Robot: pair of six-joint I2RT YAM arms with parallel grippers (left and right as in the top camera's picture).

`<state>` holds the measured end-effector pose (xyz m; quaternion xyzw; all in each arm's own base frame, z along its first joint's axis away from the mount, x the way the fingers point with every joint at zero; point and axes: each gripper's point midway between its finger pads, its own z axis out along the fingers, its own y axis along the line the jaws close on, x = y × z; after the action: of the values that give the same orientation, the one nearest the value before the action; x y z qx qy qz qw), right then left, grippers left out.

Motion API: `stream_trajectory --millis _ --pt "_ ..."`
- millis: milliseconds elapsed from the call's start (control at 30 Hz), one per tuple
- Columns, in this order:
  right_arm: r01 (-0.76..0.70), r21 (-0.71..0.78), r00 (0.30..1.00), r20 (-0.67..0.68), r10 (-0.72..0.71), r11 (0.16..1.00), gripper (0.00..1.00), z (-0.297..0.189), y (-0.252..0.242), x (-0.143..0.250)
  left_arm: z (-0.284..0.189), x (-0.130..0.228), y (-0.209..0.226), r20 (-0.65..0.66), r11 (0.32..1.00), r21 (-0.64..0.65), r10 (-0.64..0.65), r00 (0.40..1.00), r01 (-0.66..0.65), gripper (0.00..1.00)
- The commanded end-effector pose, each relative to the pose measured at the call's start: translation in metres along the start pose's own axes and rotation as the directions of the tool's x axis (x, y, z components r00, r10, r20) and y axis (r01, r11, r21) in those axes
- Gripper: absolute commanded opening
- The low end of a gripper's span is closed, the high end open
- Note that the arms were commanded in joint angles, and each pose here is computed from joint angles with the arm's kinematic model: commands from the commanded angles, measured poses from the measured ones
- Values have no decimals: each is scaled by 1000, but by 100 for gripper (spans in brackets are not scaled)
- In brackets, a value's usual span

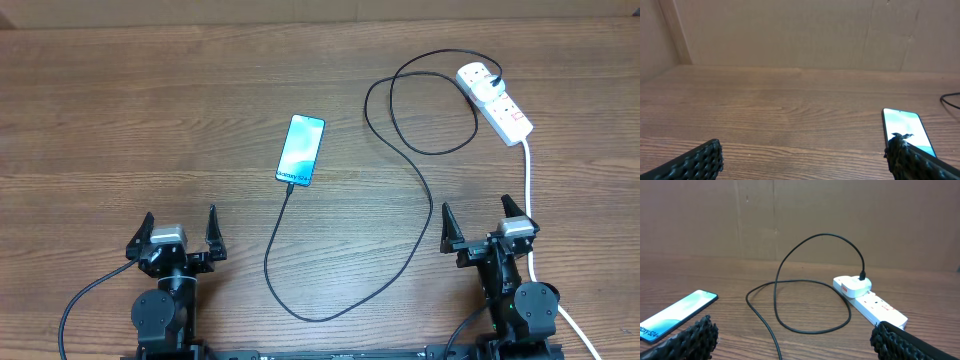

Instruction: Plug charger to phone and switch on socket

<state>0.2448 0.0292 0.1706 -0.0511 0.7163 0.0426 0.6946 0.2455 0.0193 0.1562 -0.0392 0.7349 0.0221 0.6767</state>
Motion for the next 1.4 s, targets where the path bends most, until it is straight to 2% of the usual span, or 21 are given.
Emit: stream_trajectory --millis 0,1367 --pt "-5 3 1000 8 5 1000 100 0 0 1 0 0 4 8 1000 -22 19 1000 -18 100" --pt "-6 15 1000 8 6 1000 100 0 -3 1 0 0 0 8 1000 4 18 1000 -19 100"
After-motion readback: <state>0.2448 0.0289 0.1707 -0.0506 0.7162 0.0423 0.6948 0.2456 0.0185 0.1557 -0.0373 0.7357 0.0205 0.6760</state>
